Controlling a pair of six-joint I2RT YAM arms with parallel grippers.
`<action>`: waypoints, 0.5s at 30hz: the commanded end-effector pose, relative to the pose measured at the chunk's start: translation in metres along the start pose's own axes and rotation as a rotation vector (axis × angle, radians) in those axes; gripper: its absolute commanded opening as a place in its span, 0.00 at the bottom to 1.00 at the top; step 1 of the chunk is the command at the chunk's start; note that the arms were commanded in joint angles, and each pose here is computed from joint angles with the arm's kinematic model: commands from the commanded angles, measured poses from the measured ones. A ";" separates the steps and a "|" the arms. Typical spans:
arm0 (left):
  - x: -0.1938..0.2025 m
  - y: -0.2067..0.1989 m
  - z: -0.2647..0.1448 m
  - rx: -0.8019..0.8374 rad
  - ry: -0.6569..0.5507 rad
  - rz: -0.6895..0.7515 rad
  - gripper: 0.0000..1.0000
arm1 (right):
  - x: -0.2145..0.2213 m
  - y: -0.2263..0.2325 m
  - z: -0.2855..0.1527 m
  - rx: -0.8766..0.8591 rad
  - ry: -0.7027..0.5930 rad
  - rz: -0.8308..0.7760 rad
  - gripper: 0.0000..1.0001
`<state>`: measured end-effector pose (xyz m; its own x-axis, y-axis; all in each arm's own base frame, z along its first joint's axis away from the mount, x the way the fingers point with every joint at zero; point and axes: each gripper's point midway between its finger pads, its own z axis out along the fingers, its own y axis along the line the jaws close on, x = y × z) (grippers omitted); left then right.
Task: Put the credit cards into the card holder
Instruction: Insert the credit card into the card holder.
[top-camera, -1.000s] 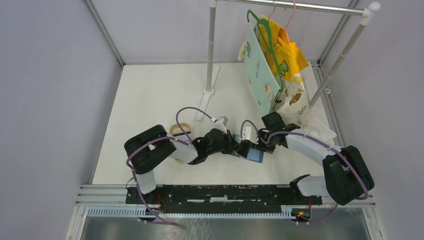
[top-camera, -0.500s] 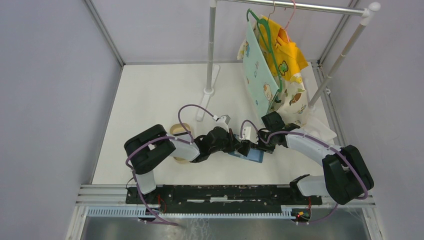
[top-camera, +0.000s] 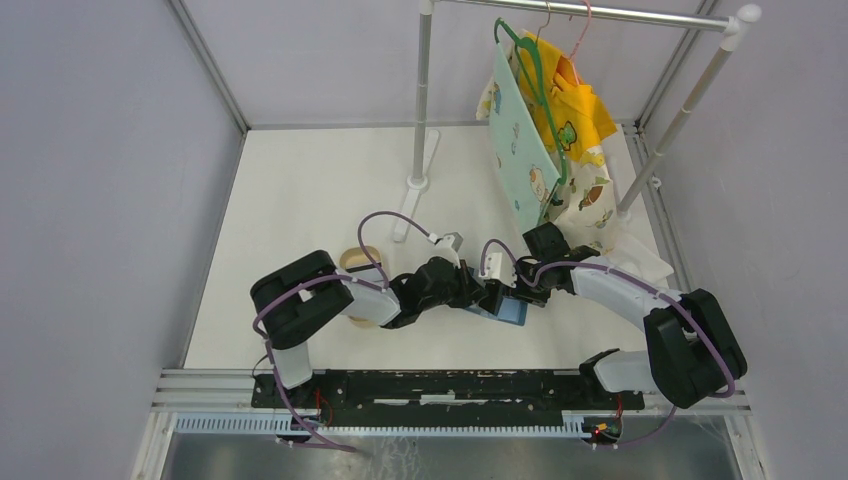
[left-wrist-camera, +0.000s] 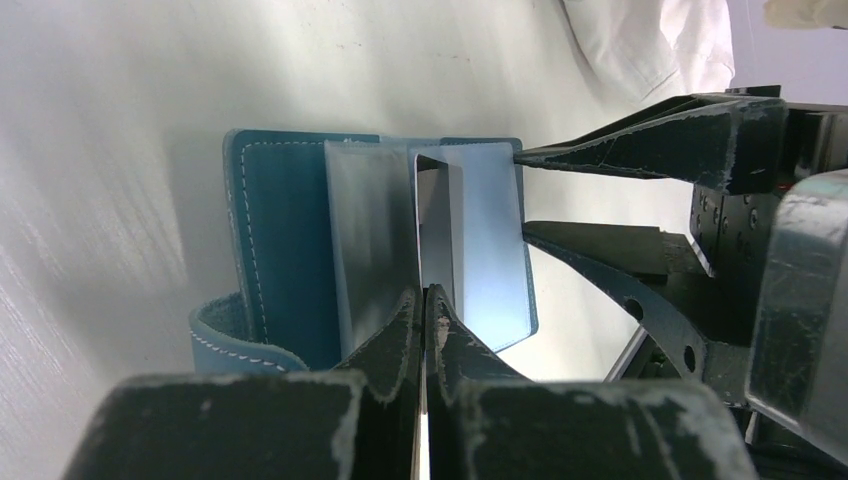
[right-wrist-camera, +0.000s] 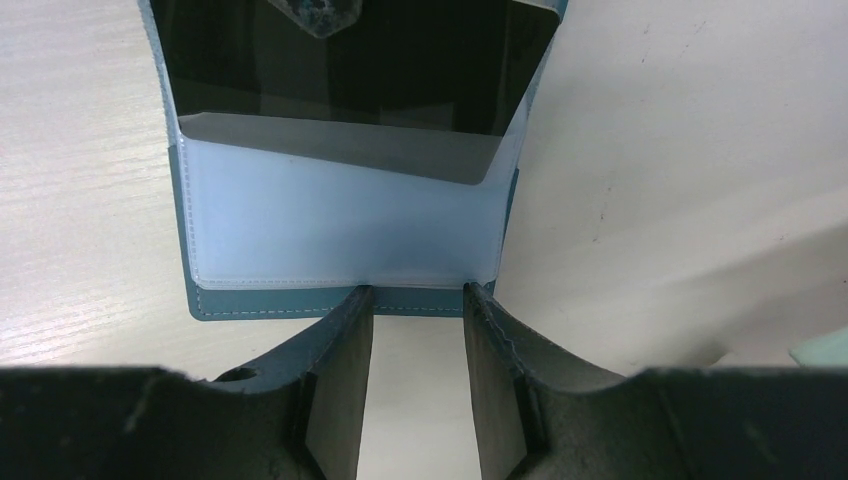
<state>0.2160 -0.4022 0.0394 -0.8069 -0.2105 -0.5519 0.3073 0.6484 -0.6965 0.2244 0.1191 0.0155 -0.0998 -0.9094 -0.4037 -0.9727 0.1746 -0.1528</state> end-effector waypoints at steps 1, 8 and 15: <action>0.017 0.015 0.002 -0.048 0.033 -0.023 0.02 | 0.005 -0.002 0.010 0.001 0.011 -0.004 0.44; 0.023 0.019 0.004 -0.065 0.043 -0.059 0.02 | 0.006 -0.001 0.011 -0.004 0.013 -0.005 0.44; 0.024 0.023 0.005 -0.078 0.021 -0.096 0.02 | 0.006 0.000 0.011 -0.007 0.013 -0.002 0.44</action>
<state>0.2151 -0.4048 0.0301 -0.8278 -0.2531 -0.5007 0.2433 0.6423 -0.7269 0.2242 0.1197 0.0154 -0.0994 -0.9085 -0.4060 -0.9732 0.1738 -0.1507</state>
